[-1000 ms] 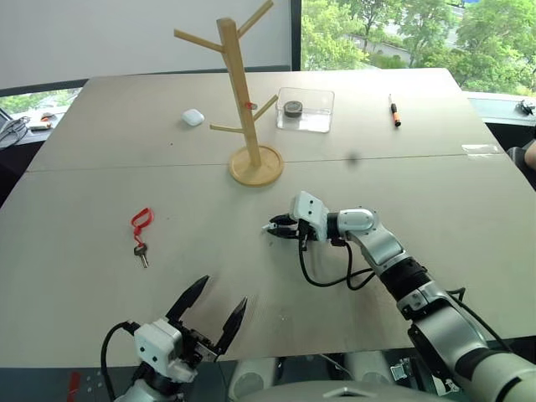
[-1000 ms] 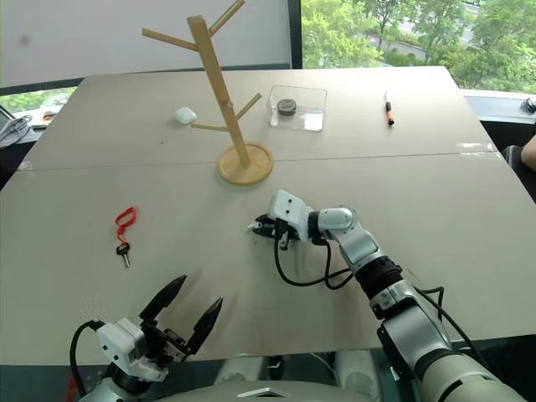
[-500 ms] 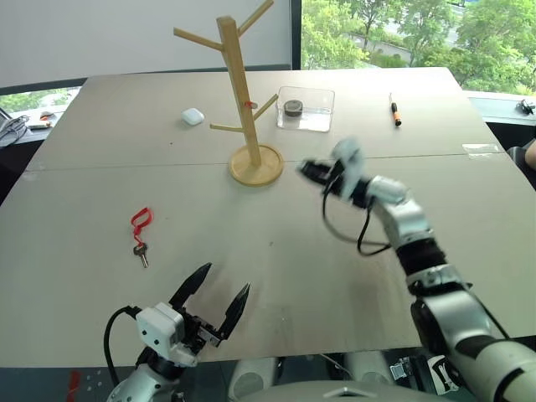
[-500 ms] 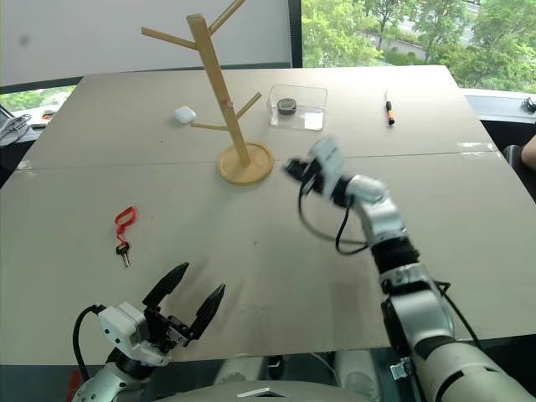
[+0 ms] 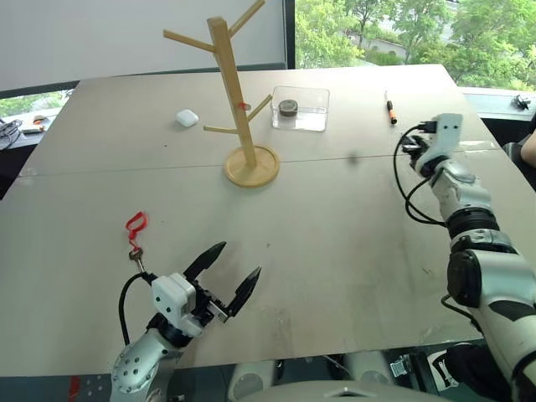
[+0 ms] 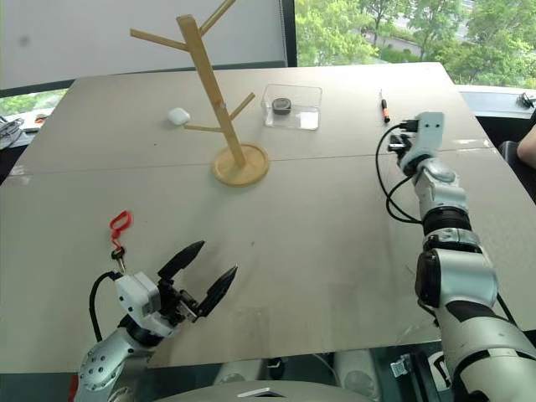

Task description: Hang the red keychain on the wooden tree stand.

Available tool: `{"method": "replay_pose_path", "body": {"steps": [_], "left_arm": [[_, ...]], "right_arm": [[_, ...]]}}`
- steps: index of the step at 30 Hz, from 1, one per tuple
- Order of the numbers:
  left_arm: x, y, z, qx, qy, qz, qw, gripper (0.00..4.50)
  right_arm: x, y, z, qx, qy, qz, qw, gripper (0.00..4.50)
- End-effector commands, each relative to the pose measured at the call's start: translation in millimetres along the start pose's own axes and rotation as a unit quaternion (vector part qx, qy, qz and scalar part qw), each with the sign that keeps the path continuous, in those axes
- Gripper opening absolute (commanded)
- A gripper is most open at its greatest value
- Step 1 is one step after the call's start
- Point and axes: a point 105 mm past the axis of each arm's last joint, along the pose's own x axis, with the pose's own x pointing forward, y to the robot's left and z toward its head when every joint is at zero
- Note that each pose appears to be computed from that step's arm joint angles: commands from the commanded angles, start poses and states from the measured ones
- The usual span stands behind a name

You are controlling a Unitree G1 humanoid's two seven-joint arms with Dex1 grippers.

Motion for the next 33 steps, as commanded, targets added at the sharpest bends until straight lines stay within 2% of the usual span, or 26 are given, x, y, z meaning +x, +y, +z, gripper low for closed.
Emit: {"method": "replay_pose_path", "body": {"steps": [1, 5, 10, 11, 16, 17, 18, 33], "left_arm": [[4.3, -3.8, 13.8, 0.008, -0.021, -0.015, 1.000, 4.50], [5.8, -4.9, 14.6, 0.008, -0.022, -0.019, 1.000, 4.50], [6.0, -6.2, 14.5, 0.005, -0.022, -0.020, 1.000, 4.50], [6.2, -6.5, 14.5, 0.005, -0.022, -0.020, 1.000, 4.50], [7.0, -6.9, 14.4, 0.004, -0.022, -0.019, 1.000, 4.50], [7.1, -6.9, 14.4, 0.004, -0.022, -0.019, 1.000, 4.50], [7.2, -6.9, 14.4, 0.004, -0.022, -0.019, 1.000, 4.50], [11.0, -9.0, 11.0, -0.007, -0.026, -0.008, 1.000, 4.50]], "right_arm": [[-2.0, -22.0, 25.7, 0.008, -0.043, -0.052, 0.998, 0.35], [-11.1, -53.5, 23.3, 0.012, -0.037, -0.118, 0.992, 0.35], [-16.9, -69.0, 19.6, 0.014, -0.030, -0.151, 0.988, 0.35], [-17.8, -71.1, 18.3, 0.015, -0.028, -0.156, 0.987, 1.38], [-17.3, -69.2, 18.4, 0.016, -0.033, -0.150, 0.988, 3.58], [-17.1, -68.7, 19.0, 0.017, -0.035, -0.149, 0.988, 4.14], [-17.0, -68.4, 19.4, 0.017, -0.036, -0.148, 0.988, 4.44], [-13.8, -53.3, 18.7, -0.008, -0.040, -0.089, 0.995, 4.44]]}}
